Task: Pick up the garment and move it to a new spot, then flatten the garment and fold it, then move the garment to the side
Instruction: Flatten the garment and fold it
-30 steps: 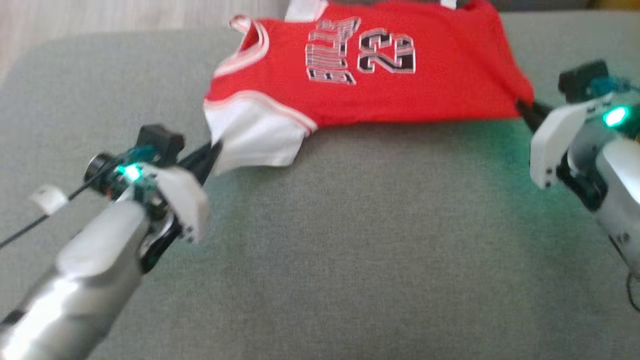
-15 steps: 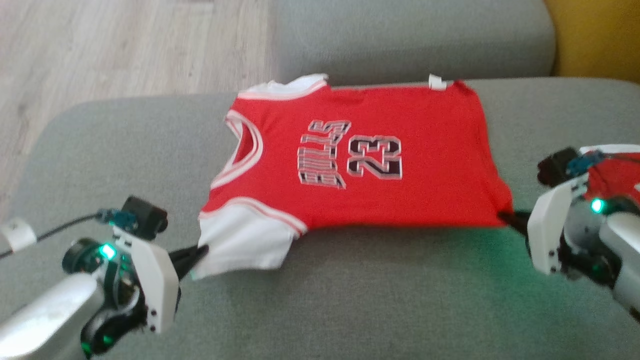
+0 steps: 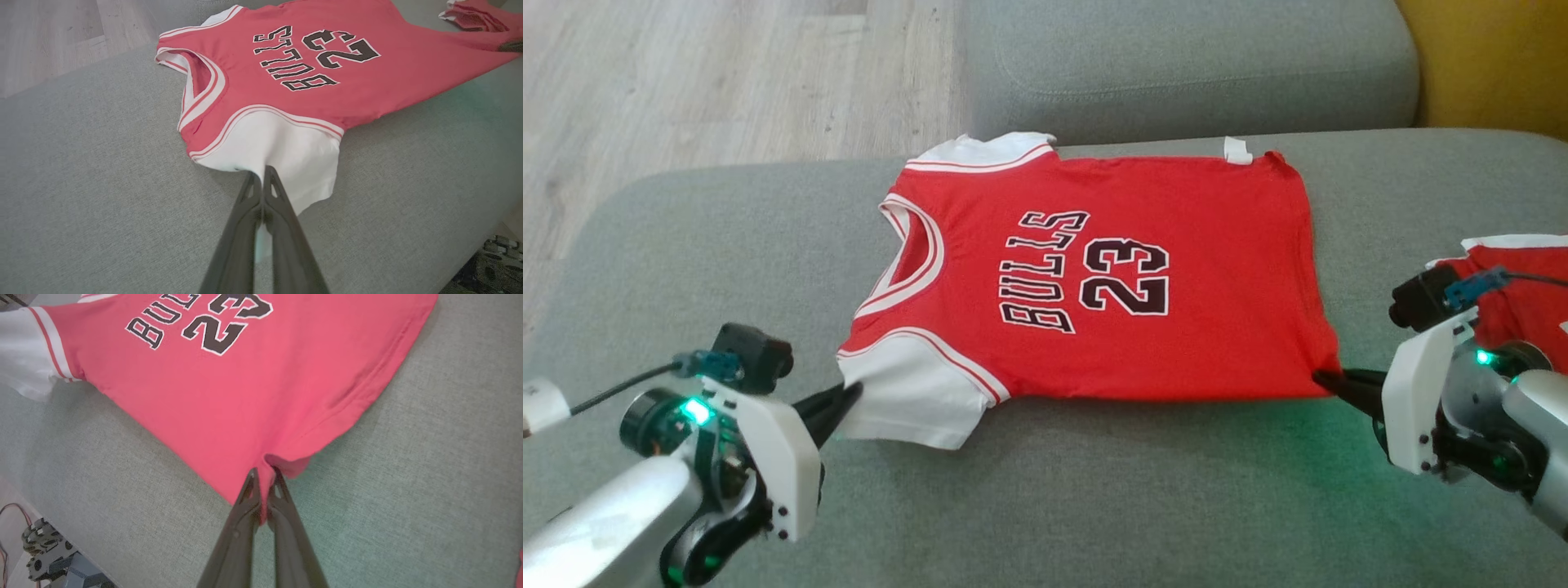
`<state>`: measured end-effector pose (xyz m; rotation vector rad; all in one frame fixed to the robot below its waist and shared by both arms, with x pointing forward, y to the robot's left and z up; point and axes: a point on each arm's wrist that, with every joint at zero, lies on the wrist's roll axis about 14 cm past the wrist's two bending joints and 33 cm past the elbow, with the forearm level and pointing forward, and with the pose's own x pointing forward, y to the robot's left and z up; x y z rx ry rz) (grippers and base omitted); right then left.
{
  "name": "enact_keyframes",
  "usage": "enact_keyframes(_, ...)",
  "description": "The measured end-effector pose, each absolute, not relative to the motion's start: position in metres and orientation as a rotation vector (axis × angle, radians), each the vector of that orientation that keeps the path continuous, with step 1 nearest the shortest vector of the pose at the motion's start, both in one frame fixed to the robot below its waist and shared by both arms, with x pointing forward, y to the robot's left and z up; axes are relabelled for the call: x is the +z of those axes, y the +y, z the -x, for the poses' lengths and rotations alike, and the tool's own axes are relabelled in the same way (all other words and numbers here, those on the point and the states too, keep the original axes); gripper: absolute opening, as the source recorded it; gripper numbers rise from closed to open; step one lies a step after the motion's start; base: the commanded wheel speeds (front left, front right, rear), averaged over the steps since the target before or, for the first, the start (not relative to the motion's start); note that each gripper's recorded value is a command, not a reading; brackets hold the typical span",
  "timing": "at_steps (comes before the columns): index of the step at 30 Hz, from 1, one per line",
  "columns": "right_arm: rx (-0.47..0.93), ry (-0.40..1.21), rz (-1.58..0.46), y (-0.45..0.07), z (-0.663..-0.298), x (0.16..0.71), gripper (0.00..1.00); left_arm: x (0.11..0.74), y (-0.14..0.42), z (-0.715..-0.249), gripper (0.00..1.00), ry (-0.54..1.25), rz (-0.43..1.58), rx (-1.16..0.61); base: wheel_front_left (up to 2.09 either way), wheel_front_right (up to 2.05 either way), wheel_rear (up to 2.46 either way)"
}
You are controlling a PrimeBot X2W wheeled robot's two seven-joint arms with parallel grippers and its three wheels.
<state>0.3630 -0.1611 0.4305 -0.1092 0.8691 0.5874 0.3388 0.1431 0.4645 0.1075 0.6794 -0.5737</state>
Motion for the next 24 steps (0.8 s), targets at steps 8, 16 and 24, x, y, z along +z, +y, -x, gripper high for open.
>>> enact_keyframes(8, 0.565, 0.783, 0.066, -0.154, -0.402, 0.442, 0.00, 0.456, 0.148, -0.369, 0.00, 0.689, -0.102, -0.519, 0.00, 0.00, 0.00)
enact_keyframes(16, 0.482, 0.743, 0.016, -0.163, -0.446, 0.439, 0.00, 0.466, 0.146, -0.434, 0.00, 0.646, -0.108, -0.473, 0.00, 0.00, 0.00)
enact_keyframes(24, 0.439, 0.750, 0.023, -0.169, -0.471, 0.424, 0.00, 0.452, 0.148, -0.485, 0.00, 0.667, -0.171, -0.428, 0.00, 0.00, 0.00)
